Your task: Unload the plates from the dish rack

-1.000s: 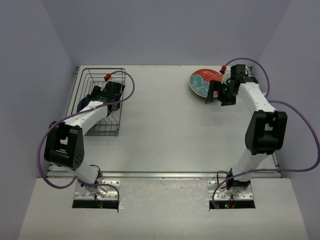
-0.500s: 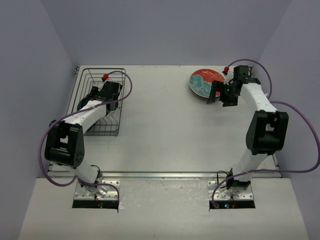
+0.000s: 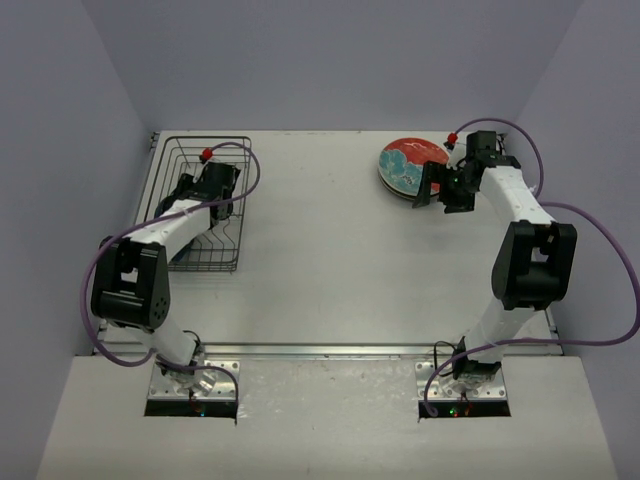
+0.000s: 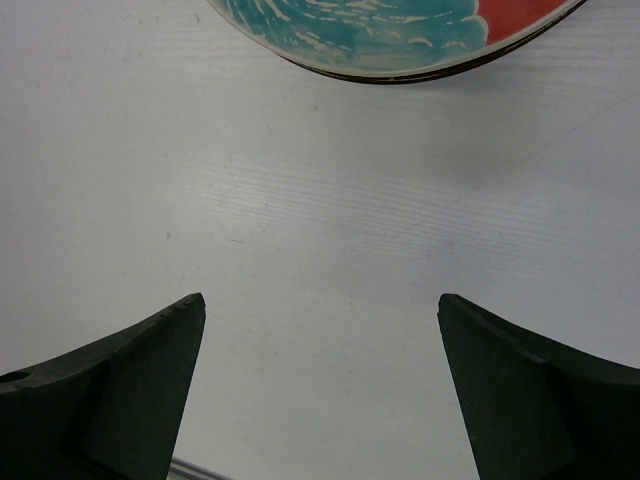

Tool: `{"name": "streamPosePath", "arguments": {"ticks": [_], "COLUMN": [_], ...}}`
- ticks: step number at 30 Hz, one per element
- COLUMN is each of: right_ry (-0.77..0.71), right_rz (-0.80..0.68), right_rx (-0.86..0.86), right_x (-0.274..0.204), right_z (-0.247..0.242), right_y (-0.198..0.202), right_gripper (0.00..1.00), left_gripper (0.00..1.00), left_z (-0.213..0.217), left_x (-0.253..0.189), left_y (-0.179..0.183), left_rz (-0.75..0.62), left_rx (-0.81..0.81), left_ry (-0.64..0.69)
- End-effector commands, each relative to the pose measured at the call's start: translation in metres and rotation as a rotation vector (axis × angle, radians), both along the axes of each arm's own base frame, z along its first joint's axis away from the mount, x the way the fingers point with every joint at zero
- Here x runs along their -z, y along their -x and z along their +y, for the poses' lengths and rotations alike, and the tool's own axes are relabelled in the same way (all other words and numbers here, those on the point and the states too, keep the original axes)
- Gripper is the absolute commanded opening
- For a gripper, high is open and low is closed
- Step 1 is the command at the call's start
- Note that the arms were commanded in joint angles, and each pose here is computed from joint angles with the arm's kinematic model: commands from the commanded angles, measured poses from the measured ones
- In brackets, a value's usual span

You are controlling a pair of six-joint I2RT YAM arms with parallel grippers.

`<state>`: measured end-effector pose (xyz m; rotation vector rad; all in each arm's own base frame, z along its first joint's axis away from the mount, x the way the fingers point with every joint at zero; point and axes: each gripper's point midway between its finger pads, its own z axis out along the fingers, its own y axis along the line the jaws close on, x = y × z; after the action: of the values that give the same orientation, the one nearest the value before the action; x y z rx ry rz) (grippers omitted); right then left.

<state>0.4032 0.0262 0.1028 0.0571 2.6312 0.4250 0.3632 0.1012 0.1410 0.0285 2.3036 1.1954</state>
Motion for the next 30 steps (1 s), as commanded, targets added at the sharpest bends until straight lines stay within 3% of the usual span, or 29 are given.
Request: {"name": "streamPosePath", "arguments": {"ticks": [1,6,11,16,19,30], "right_ry": [-0.012,-0.01,-0.024,-0.029,-0.037,-0.043], "right_rz": [-0.075,-0.075,-0.073,-0.071,-0.07,-0.065], "right_rx": [-0.009,-0.008,-0.01,-0.012,-0.017,-0.022], "right_x": [-0.023,-0.023,-0.023,-0.022,-0.022,-0.021], "right_z": [0.002,0.001,0.003,0.004,0.006,0.007], "right_y": [-0.007,-0.006,-0.007,-0.007,-0.006,-0.004], "right_gripper": [0.99,0.99,0.99,0.99,0.99,0.99], "left_gripper": [0.33,0.2,0.0,0.0,0.0,0.0], "left_z": [0.005,0.006,0.008,0.008,0.0,-0.035], "left_x": [0.014,0.011,0.005,-0.009,-0.038,-0.098], "left_y": [-0.007,-0.009,-0.007,-0.006,-0.003,0.002], "left_rz": [-0.004,-0.007,-0.014,-0.037,-0.094,-0.238], "left_rx": [0.002,0.004,0.003,0.005,0.034,0.082], "left_ry": [0.03,0.014,-0.002,-0.039,-0.151,-0.303]}}
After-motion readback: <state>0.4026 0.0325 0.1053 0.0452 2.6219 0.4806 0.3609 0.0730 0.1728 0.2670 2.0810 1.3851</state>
